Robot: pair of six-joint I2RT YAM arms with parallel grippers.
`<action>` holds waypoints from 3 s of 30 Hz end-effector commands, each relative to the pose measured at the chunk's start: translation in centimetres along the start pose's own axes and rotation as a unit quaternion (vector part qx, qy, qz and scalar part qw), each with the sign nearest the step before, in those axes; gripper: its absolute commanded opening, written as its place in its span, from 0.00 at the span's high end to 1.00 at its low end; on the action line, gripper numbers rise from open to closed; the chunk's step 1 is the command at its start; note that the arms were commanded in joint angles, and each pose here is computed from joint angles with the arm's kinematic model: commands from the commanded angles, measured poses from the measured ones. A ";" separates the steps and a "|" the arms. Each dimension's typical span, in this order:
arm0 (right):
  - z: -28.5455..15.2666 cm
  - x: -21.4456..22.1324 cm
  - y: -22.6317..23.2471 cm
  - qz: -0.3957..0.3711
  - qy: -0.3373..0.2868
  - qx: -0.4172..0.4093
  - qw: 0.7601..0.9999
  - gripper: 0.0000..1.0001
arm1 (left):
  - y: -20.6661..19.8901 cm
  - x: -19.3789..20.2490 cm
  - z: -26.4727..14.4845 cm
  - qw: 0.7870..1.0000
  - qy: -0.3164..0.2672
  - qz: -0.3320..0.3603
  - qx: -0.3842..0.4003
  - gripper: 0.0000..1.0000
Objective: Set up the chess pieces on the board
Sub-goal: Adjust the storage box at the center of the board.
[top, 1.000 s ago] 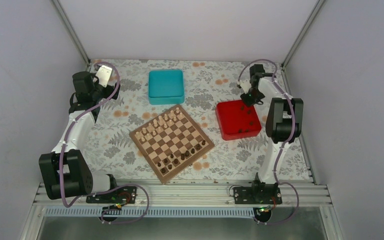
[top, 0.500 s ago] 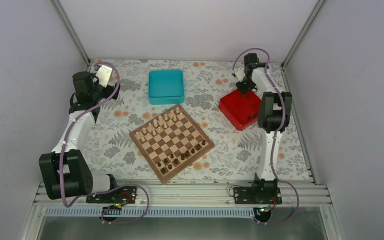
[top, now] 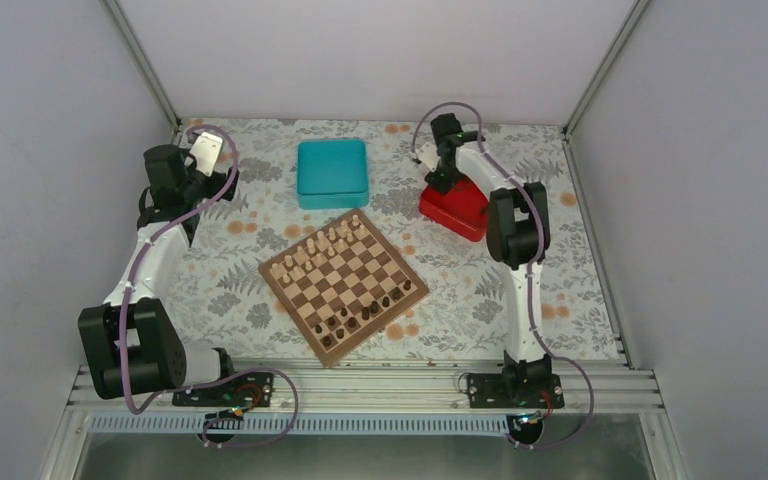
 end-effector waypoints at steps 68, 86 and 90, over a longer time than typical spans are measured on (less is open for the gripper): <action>-5.9 7.6 9.7 -0.094 0.026 -0.134 0.986 0.96 | 0.3 -0.3 -0.2 1.000 -0.013 -0.003 0.001 0.00; -9.9 18.5 11.3 -0.085 0.098 -0.137 0.982 0.96 | 0.1 0.0 0.1 1.000 -0.009 -0.004 0.009 0.00; -10.2 20.4 11.1 -0.075 0.112 -0.134 0.982 0.96 | 0.1 0.0 0.2 1.000 -0.009 -0.004 0.012 0.00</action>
Point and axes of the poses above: each gripper's point midway between its finger pads, its own z axis out along the fingers, its own y axis along the line the jaws close on, x = y × z, the point moved 5 cm from there along -z, back along the fingers, and after that the axes turned 10 degrees about z, right-handed, at the moved point
